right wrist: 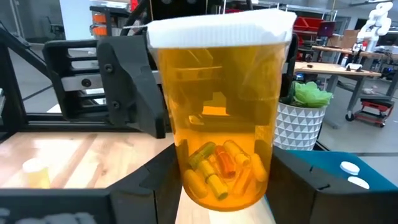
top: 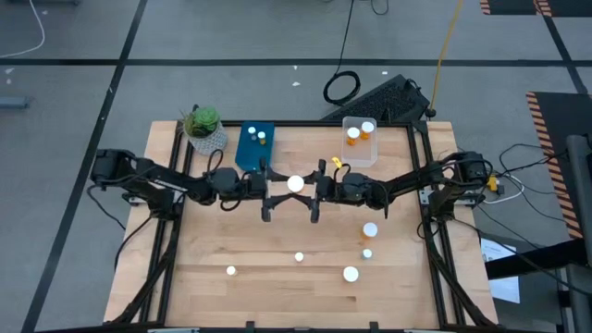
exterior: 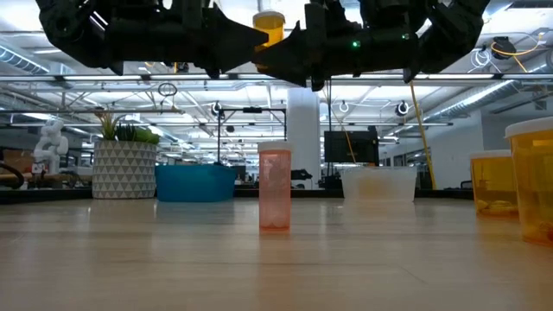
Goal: Pick and place medicine bottles into bin by pill shape (circle, oval)
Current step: Put the orange bottled capsules into the transparent bin
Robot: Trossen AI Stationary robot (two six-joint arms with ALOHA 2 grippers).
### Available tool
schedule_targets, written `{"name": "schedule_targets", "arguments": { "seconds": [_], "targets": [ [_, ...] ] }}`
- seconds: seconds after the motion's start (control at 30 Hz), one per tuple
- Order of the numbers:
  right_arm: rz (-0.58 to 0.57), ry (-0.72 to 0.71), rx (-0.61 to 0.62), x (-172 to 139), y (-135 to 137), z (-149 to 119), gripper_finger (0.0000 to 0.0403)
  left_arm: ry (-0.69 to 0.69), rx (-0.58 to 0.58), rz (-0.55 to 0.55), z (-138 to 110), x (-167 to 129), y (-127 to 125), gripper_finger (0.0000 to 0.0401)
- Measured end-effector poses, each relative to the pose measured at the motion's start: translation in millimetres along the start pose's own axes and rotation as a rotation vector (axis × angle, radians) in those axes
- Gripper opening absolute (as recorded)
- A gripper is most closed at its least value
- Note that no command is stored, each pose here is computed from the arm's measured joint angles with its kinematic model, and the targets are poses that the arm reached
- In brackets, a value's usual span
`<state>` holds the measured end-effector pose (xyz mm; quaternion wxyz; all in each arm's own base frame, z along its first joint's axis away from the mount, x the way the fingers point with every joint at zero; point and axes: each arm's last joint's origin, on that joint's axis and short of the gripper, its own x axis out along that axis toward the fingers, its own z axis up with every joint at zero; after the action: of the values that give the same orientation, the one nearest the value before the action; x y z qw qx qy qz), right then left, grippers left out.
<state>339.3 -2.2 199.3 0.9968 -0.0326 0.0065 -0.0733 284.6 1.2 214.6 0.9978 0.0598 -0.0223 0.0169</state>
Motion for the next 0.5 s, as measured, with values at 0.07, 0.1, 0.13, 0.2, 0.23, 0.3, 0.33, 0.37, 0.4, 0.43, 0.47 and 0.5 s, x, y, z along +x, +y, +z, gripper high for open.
{"name": "schedule_targets", "arguments": {
  "seconds": [0.07,0.1,0.13,0.2,0.23,0.3,0.33,0.37,0.4,0.43,0.47,0.5],
  "targets": [
    [0.000,-0.005,0.000,0.0,0.0,0.5,0.0184,-0.003,0.001,-0.004,0.5,0.0,-0.2,0.0231],
    [0.001,-0.006,0.000,0.0,0.0,0.6,0.0184,-0.003,0.001,-0.005,0.5,0.0,-0.3,0.0238],
    [0.000,-0.006,0.000,0.0,0.0,0.6,0.0184,-0.003,0.001,-0.006,0.5,0.0,-0.3,0.0246],
    [-0.001,-0.006,0.000,0.0,-0.2,0.7,0.0184,-0.003,0.001,-0.006,0.5,0.0,-0.3,0.0260],
    [-0.001,-0.008,-0.003,0.0,-0.2,0.8,0.0184,-0.002,0.001,-0.008,0.4,0.0,-0.4,0.0266],
    [-0.002,-0.008,-0.004,0.0,-0.2,0.8,0.0184,0.006,0.002,-0.010,-0.5,0.0,-0.7,0.0277],
    [-0.002,-0.008,-0.004,0.0,-0.3,0.8,0.0184,0.009,0.001,-0.010,-0.7,0.0,-0.7,0.0282],
    [-0.002,-0.008,-0.004,0.0,-0.3,0.9,0.0184,0.010,0.001,-0.010,-0.9,0.0,-0.8,0.0286],
    [-0.002,-0.010,-0.005,0.0,-0.4,1.2,0.0184,0.010,0.002,-0.010,-0.8,0.0,-0.7,0.0289],
    [-0.002,-0.010,-0.006,0.0,-0.4,1.2,0.0184,0.010,0.008,-0.010,-0.8,0.0,-0.7,0.0290],
    [-0.002,-0.010,-0.006,0.0,-0.4,1.2,0.0184,0.009,0.012,-0.010,-0.9,0.0,-0.8,0.0290],
    [-0.002,-0.011,-0.007,0.0,-0.4,1.3,0.0184,0.009,0.018,-0.010,-0.9,0.0,-0.7,0.0290]
  ]
}}
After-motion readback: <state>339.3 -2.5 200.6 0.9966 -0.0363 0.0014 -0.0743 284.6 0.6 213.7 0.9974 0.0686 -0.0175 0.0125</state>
